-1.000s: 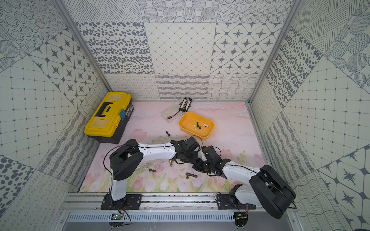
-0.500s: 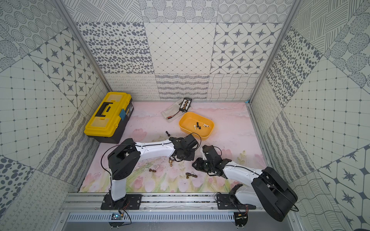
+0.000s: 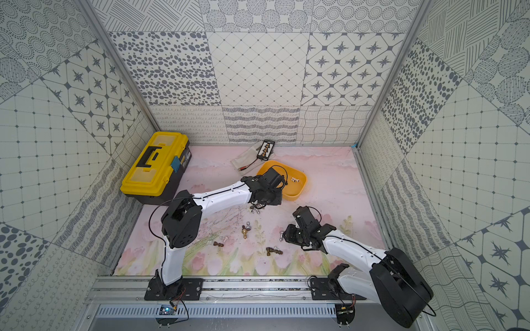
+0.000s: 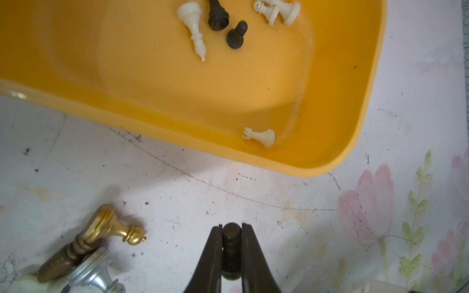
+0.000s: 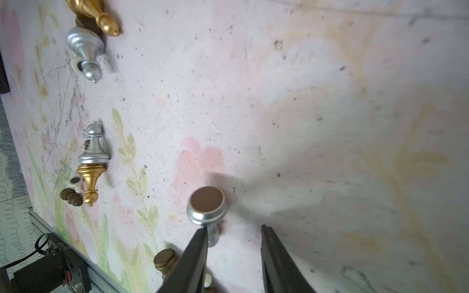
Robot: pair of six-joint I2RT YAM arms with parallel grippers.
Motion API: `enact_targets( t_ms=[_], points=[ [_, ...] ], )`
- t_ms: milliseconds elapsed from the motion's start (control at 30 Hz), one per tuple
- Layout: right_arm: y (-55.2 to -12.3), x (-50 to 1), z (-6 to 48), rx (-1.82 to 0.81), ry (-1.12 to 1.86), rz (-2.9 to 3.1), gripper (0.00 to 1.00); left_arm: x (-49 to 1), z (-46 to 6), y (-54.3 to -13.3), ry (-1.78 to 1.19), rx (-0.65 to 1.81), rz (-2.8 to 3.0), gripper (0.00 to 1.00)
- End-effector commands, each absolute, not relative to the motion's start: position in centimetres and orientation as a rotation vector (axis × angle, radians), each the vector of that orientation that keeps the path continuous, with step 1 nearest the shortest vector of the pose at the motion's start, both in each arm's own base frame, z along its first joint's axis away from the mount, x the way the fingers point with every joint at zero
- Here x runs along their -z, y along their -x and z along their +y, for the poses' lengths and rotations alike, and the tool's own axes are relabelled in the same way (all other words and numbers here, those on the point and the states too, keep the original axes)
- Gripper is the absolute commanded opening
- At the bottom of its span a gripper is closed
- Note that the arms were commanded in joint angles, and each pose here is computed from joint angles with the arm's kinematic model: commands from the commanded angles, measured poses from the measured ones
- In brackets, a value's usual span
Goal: Put the chess pieces into the storage box
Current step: Move the storage box to the center of the board.
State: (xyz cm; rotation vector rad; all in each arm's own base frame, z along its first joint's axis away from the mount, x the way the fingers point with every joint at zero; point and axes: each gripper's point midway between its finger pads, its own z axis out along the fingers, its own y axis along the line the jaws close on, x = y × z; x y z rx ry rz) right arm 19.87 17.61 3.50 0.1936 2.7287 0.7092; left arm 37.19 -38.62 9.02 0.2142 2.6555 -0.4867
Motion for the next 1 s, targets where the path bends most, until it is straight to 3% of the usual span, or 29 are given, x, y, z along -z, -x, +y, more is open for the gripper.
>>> enact_targets(
  t_ms=[0, 367, 733, 967],
  points=[
    [-21.4, -5.5, 16.7, -0.677, -0.222, 2.639, 0.41, -9.7, -39.6, -42.2, -0.365, 0.419, 2.547, 0.08],
    [-22.6, -5.4, 16.9, -0.739, -0.256, 2.661, 0.43, -7.8, -39.9, -48.4, -0.274, 0.425, 2.529, 0.1],
    [-21.4, -4.8, 16.4, -0.757, -0.293, 2.689, 0.42, -15.5, -42.2, -46.9, -0.286, 0.72, 2.408, 0.1],
    [-21.5, -4.3, 16.4, -0.761, -0.305, 2.703, 0.42, -14.9, -42.2, -51.4, -0.281, 0.615, 2.292, 0.11]
  ],
)
